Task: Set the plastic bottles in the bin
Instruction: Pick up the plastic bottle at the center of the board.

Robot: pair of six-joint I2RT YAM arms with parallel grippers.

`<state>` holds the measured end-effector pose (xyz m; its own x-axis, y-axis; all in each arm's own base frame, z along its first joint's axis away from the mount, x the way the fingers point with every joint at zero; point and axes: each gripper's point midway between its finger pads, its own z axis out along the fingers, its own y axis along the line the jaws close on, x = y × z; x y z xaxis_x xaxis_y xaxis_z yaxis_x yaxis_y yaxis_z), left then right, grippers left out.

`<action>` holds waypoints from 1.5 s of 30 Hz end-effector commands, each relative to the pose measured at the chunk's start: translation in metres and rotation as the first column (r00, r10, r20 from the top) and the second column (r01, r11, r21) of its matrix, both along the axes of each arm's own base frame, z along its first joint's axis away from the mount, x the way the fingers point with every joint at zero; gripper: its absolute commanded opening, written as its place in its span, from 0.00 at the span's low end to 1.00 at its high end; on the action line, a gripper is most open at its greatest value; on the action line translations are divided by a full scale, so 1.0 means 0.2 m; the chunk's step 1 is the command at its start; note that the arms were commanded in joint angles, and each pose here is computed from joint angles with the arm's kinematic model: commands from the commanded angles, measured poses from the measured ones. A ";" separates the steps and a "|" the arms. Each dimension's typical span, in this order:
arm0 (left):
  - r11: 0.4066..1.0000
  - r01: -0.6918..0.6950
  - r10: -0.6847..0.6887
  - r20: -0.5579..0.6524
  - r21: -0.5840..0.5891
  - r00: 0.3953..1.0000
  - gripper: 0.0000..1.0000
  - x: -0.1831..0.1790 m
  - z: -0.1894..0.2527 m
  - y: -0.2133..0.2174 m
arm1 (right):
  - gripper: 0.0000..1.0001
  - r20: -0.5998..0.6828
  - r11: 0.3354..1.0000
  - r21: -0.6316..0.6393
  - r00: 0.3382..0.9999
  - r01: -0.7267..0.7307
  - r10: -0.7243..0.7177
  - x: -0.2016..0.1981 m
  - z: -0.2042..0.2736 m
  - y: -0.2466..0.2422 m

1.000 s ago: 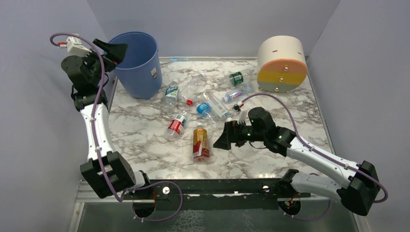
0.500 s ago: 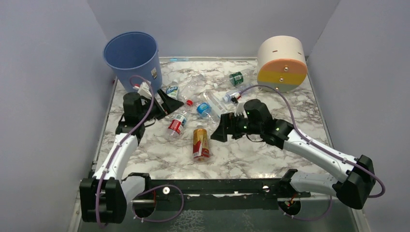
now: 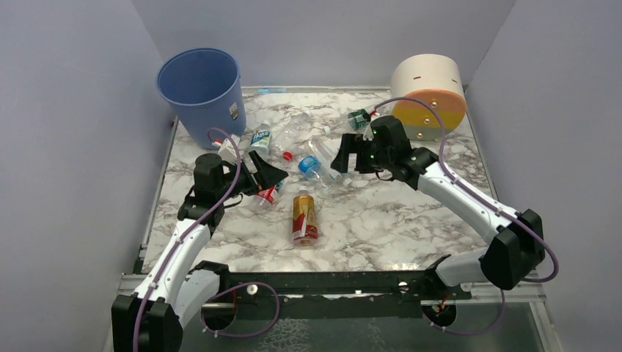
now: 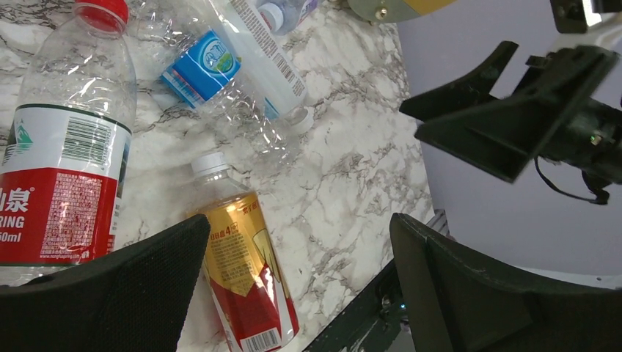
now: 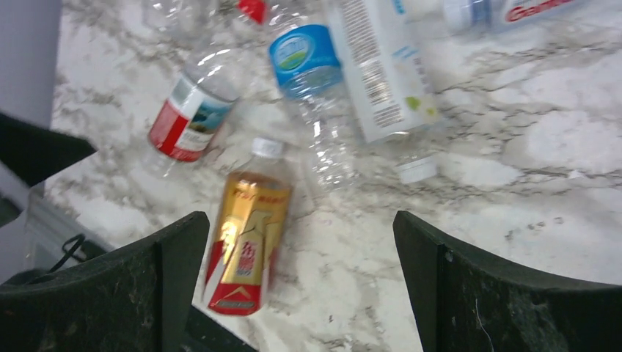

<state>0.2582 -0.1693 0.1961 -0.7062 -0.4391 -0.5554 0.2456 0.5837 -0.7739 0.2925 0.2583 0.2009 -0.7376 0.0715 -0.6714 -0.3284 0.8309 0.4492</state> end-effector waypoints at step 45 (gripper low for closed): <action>1.000 -0.003 0.003 0.065 -0.002 0.998 0.99 0.04 0.11 -0.02 | 0.89 0.005 0.960 -0.244 0.990 -0.134 0.140 0.48 -0.75 0.12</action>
<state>0.2594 -0.1711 0.2029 -0.7010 -0.4360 -0.5643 0.2541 0.5866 -0.7689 0.3834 0.2644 0.0462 -0.7430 -0.1715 -0.6469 -0.4067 0.8834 0.2329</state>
